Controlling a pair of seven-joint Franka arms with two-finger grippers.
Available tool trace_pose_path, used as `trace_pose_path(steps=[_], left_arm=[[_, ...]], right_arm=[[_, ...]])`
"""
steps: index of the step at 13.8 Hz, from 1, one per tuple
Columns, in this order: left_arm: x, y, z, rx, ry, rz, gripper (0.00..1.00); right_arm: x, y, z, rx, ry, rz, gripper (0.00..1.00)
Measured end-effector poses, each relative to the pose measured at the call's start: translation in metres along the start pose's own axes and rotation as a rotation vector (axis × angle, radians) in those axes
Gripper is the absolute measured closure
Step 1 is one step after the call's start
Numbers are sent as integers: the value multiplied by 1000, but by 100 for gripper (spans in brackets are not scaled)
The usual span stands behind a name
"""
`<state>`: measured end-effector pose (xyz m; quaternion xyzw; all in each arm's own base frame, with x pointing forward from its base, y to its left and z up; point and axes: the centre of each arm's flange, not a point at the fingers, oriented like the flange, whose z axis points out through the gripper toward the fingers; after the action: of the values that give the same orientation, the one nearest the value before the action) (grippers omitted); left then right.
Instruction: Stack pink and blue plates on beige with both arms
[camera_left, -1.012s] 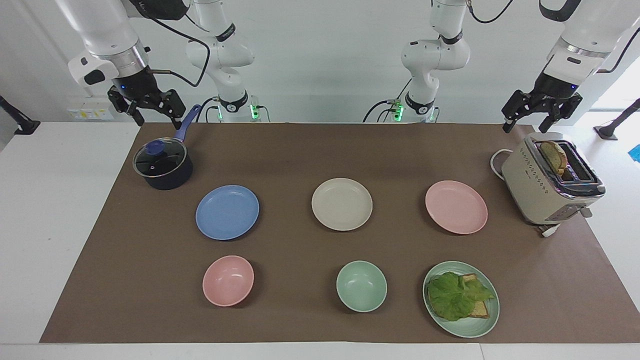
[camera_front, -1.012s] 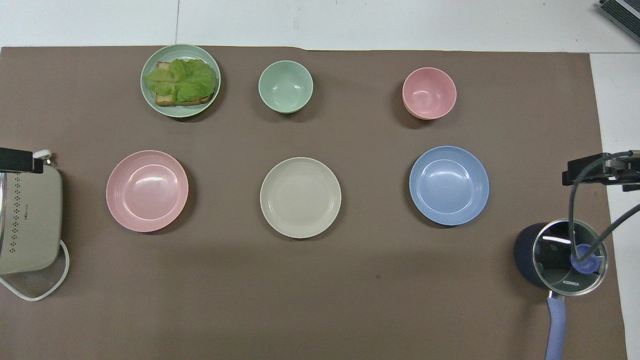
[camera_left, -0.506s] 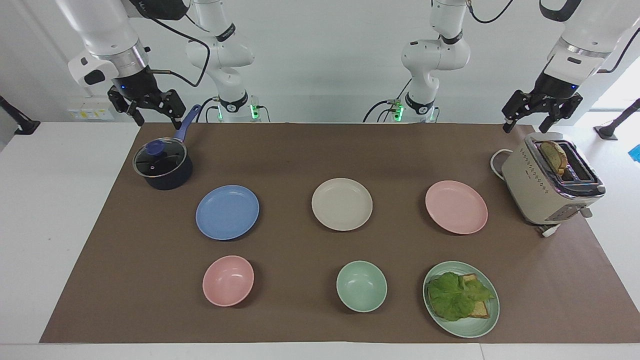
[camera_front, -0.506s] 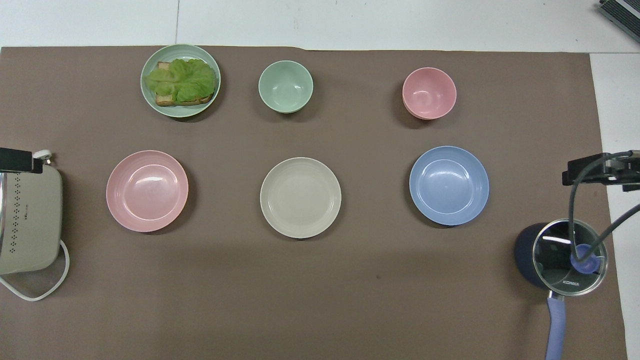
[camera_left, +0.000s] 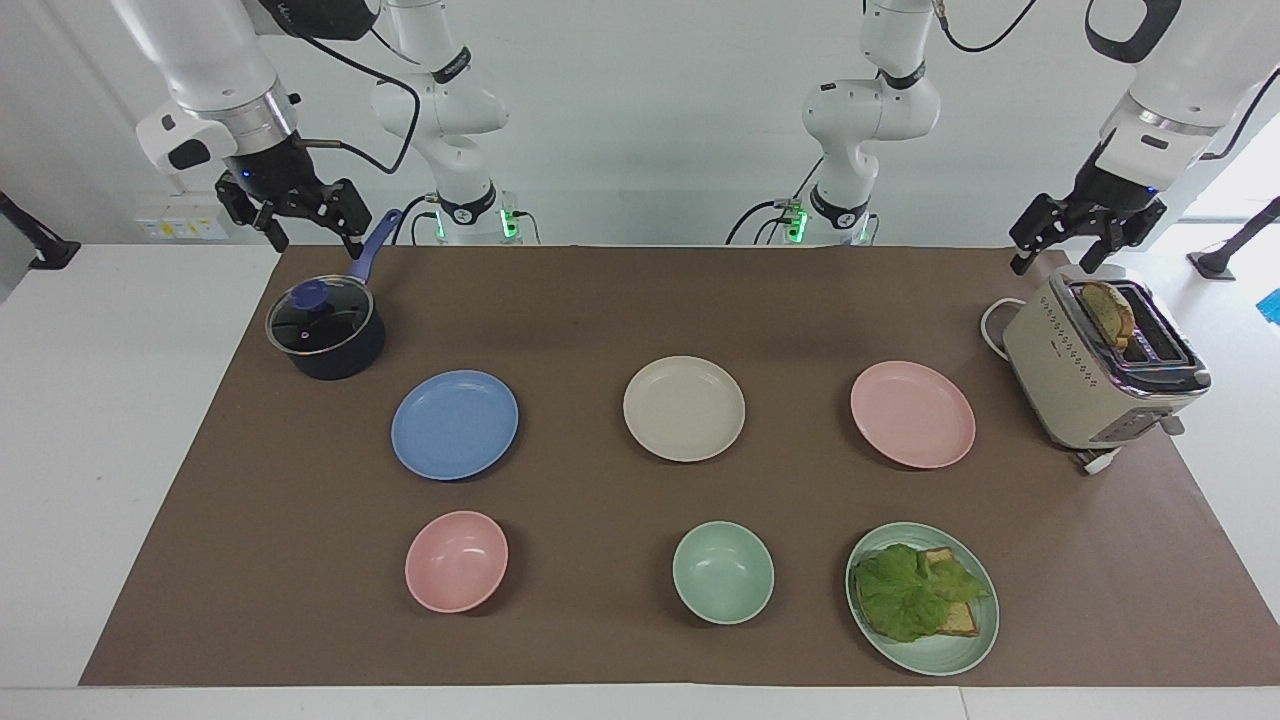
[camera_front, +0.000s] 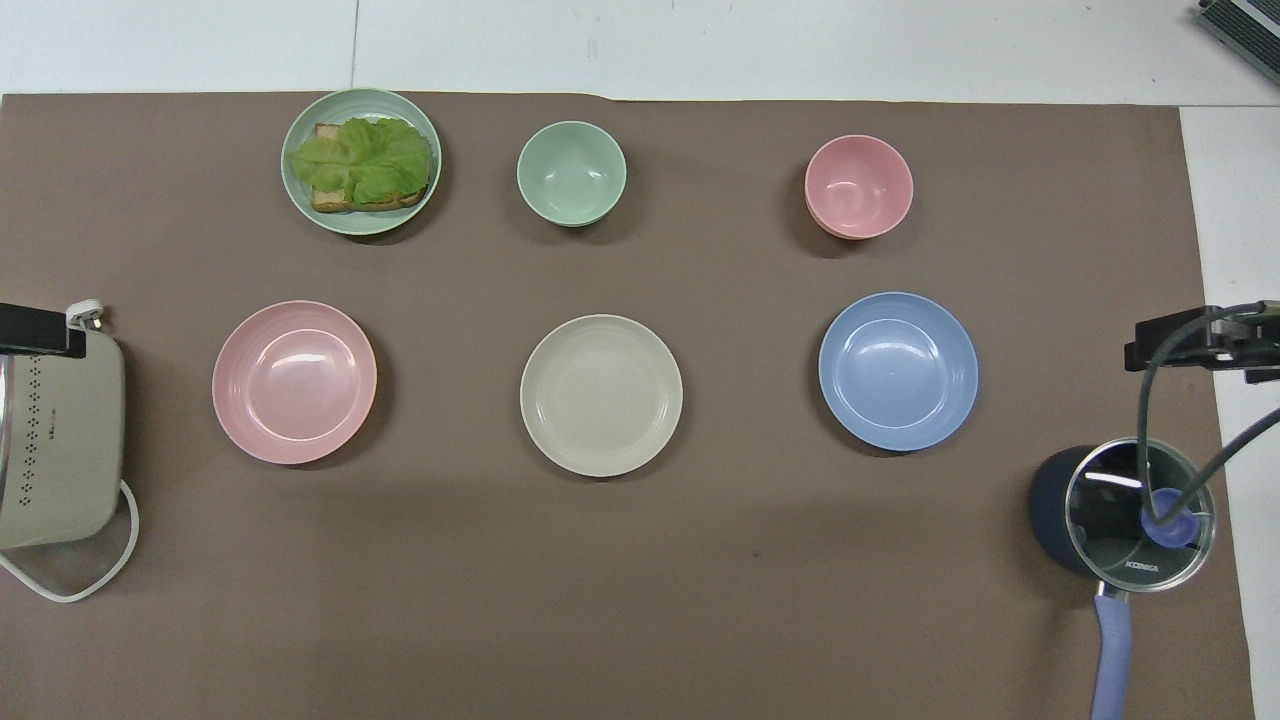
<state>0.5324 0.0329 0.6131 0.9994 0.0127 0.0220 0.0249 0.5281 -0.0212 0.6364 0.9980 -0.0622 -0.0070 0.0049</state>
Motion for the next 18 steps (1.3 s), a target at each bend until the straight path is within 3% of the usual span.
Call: trace_pose_path(steps=[5,11,18], left_arm=[[8,-5,67,3,-34,-10,0],[21,-15,170,14,-127,-30,0],[20,-21,271,29,-164,-38,0]], right_arm=[[0,0,0,0,0,0,0],[0,0,0,0,0,0,0],[0,0,0,0,0,0,0]])
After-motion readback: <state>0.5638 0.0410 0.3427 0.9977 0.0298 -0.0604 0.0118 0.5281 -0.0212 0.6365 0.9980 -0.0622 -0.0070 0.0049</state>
